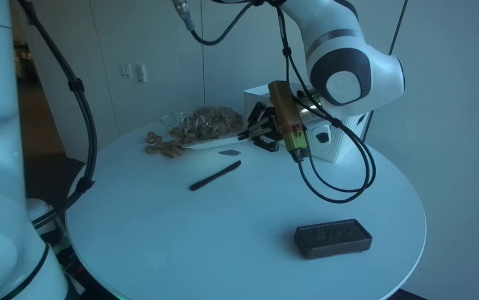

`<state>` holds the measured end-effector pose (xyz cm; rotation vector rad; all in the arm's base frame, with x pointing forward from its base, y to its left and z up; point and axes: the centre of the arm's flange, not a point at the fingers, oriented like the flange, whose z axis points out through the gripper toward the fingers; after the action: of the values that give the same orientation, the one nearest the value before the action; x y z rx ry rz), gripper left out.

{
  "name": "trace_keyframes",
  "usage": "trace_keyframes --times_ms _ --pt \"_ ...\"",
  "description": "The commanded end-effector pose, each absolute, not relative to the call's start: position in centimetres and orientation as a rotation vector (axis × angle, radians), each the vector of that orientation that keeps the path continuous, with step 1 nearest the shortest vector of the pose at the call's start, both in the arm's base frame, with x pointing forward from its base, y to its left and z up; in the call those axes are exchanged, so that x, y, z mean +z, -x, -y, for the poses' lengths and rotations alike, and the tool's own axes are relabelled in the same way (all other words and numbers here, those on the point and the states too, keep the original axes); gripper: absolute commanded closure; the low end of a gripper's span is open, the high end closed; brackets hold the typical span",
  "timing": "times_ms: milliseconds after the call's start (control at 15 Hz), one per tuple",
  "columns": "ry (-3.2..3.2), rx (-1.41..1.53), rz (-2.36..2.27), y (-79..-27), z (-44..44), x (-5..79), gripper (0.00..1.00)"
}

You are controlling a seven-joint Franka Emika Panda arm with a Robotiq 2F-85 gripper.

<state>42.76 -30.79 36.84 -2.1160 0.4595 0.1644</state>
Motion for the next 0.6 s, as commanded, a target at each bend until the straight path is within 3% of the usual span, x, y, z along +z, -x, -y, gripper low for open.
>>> trace_keyframes --times_ms 0,533 --pt "2.082 0.13 -0.468 -43.1 31.5 38.9 0.94" --pt "2.004 0.101 -0.422 -42.7 31.5 41.0 0.94"
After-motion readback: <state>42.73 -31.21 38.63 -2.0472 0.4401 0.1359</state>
